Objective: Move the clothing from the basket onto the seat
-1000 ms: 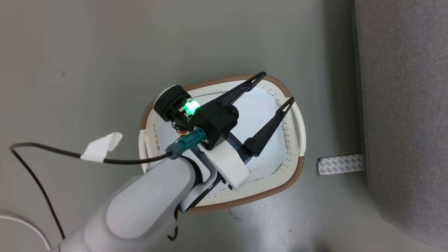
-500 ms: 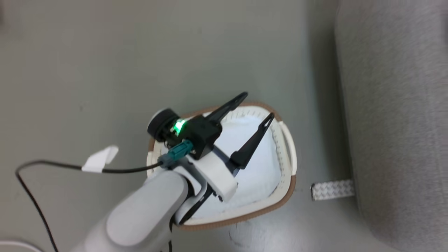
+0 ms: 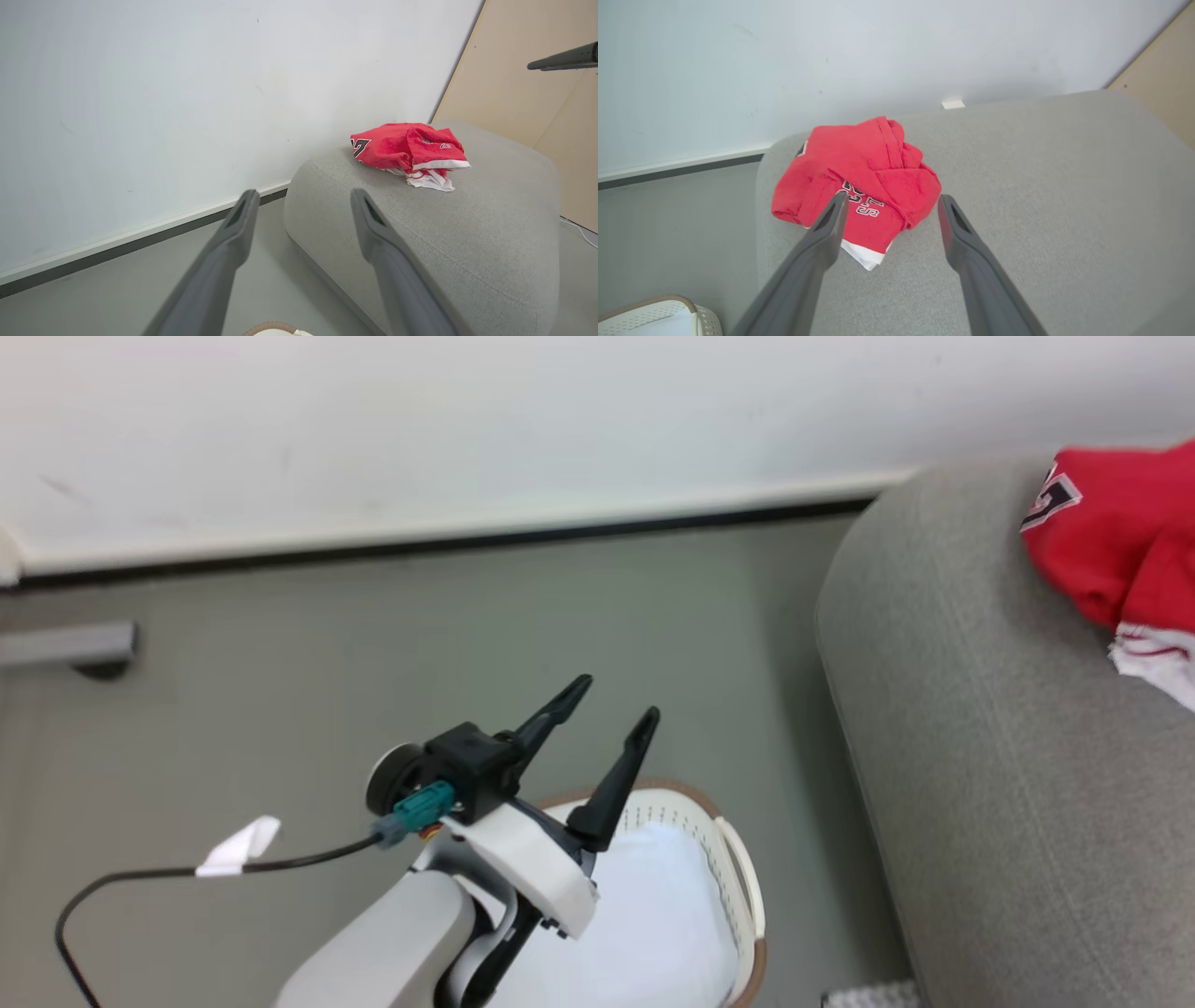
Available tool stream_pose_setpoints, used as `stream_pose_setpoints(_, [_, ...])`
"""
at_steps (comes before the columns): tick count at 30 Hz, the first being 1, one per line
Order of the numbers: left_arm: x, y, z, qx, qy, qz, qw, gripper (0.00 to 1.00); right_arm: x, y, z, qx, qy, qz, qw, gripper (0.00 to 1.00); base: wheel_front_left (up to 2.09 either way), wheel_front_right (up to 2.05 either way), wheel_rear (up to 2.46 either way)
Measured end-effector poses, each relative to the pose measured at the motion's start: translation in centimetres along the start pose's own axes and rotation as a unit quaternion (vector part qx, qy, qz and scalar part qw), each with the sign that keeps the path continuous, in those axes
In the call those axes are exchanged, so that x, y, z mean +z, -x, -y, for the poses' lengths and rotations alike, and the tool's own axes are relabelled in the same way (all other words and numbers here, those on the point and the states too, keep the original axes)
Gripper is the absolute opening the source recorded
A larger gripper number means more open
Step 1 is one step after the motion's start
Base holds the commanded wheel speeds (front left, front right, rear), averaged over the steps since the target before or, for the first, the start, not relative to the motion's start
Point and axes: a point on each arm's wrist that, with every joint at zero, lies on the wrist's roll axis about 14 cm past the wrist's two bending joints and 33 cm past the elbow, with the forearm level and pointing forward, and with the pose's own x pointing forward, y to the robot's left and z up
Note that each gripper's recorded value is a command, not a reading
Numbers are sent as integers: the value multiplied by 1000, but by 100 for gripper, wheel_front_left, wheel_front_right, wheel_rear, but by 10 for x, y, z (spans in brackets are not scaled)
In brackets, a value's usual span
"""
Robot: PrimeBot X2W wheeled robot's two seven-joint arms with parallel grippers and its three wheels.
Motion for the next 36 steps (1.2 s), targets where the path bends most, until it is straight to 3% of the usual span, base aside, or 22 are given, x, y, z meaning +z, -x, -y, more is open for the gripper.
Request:
stream_pose_setpoints(3, [25, 11, -3, 25, -12, 25, 999, 100, 46, 34, -28, 51, 19, 91, 994, 100, 0, 0, 0])
stream_pose_setpoints(6, [49, 27, -15, 65, -27, 50, 996, 100, 66, 63, -50, 94, 32, 149, 984, 100, 0, 0, 0])
stream_pose_setpoints(10, [75, 55, -38, 122, -47, 78, 988, 100, 89, 99, -85, 154, 42, 235, 959, 100, 0, 0, 0])
stream_pose_setpoints(18, [96, 137, -98, 282, -74, 100, 951, 100, 88, 127, -120, 203, 15, 349, 915, 100, 0, 0, 0])
stream_pose_setpoints(21, [93, 162, -109, 324, -60, 102, 939, 100, 69, 130, -129, 213, -17, 374, 902, 100, 0, 0, 0])
stream_pose_setpoints(26, [91, 184, -113, 355, -37, 121, 926, 100, -2, 114, -151, 216, -63, 356, 907, 100, 0, 0, 0])
stream_pose_setpoints(32, [74, 195, -105, 362, -18, 127, 923, 100, -77, 111, -183, 219, -126, 341, 905, 100, 0, 0, 0])
stream_pose_setpoints(36, [50, 196, -102, 362, -19, 101, 926, 100, -110, 111, -206, 225, -131, 331, 907, 100, 0, 0, 0])
